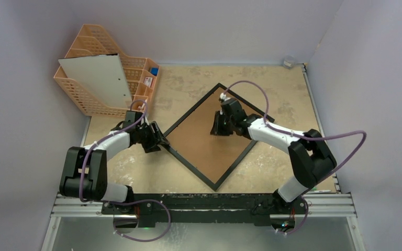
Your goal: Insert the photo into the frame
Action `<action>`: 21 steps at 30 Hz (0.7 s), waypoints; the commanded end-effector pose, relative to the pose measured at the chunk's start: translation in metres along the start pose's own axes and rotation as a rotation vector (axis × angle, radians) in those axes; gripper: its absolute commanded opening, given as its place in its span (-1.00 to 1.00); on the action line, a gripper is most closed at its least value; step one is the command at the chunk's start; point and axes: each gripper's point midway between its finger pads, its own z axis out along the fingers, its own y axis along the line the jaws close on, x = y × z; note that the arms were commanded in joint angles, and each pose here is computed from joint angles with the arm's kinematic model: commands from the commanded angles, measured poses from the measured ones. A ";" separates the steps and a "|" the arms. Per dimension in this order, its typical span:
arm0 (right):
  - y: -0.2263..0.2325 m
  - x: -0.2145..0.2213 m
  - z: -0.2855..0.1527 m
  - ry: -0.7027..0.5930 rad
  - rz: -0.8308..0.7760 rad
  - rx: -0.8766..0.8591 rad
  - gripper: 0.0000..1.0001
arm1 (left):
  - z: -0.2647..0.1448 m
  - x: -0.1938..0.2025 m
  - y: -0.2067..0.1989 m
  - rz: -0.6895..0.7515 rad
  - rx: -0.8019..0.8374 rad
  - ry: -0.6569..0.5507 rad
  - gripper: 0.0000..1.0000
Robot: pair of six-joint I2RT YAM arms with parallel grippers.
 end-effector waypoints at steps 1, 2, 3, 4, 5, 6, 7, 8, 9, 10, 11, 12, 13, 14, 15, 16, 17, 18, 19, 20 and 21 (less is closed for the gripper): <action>0.000 -0.100 -0.050 -0.301 0.045 0.073 -0.37 | -0.018 -0.018 -0.021 0.063 0.049 -0.067 0.19; -0.004 -0.115 -0.058 -0.341 0.063 0.084 -0.29 | -0.021 -0.020 -0.026 0.077 0.070 -0.070 0.23; -0.016 -0.132 -0.065 -0.379 0.089 0.103 -0.24 | -0.024 -0.021 -0.031 0.093 0.089 -0.073 0.26; -0.026 -0.146 -0.069 -0.402 0.106 0.123 -0.17 | -0.027 -0.022 -0.035 0.106 0.103 -0.076 0.27; -0.040 -0.157 -0.072 -0.419 0.127 0.156 -0.08 | -0.029 -0.021 -0.038 0.117 0.114 -0.076 0.29; -0.056 -0.167 -0.074 -0.434 0.149 0.198 0.02 | -0.031 -0.021 -0.041 0.126 0.123 -0.075 0.30; -0.071 -0.176 -0.076 -0.444 0.170 0.240 0.11 | -0.032 -0.020 -0.042 0.132 0.129 -0.072 0.31; -0.087 -0.184 -0.077 -0.455 0.190 0.276 0.22 | -0.034 -0.018 -0.043 0.134 0.135 -0.066 0.33; -0.102 -0.192 -0.078 -0.464 0.208 0.302 0.31 | -0.035 -0.016 -0.043 0.134 0.137 -0.060 0.34; -0.116 -0.199 -0.078 -0.467 0.227 0.322 0.44 | -0.035 -0.014 -0.041 0.125 0.131 -0.051 0.36; -0.129 -0.206 -0.078 -0.472 0.244 0.337 0.55 | -0.036 -0.011 -0.038 0.115 0.116 -0.046 0.37; -0.140 -0.212 -0.077 -0.475 0.254 0.347 0.63 | -0.036 -0.010 -0.033 0.101 0.090 -0.044 0.38; -0.152 -0.218 -0.076 -0.481 0.266 0.358 0.73 | -0.036 -0.008 -0.025 0.081 0.049 -0.045 0.39; -0.161 -0.222 -0.073 -0.478 0.270 0.356 0.80 | -0.037 -0.007 -0.019 0.065 0.016 -0.049 0.41; -0.171 -0.223 -0.064 -0.457 0.266 0.351 0.82 | -0.036 -0.005 -0.014 0.052 -0.001 -0.052 0.42; -0.179 -0.224 -0.057 -0.440 0.263 0.344 0.84 | -0.036 -0.003 -0.013 0.040 0.000 -0.058 0.45; -0.185 -0.226 -0.050 -0.422 0.259 0.333 0.84 | -0.035 -0.001 -0.013 0.031 0.009 -0.060 0.48; -0.193 -0.223 -0.041 -0.398 0.256 0.325 0.85 | -0.034 0.000 -0.015 0.024 0.028 -0.059 0.51; -0.196 -0.221 -0.032 -0.376 0.251 0.302 0.85 | -0.033 0.001 -0.016 0.021 0.041 -0.056 0.53; -0.201 -0.218 -0.025 -0.364 0.253 0.294 0.85 | -0.031 0.001 -0.017 0.022 0.051 -0.051 0.54; -0.204 -0.216 -0.020 -0.357 0.249 0.284 0.85 | -0.030 0.002 -0.018 0.027 0.059 -0.042 0.56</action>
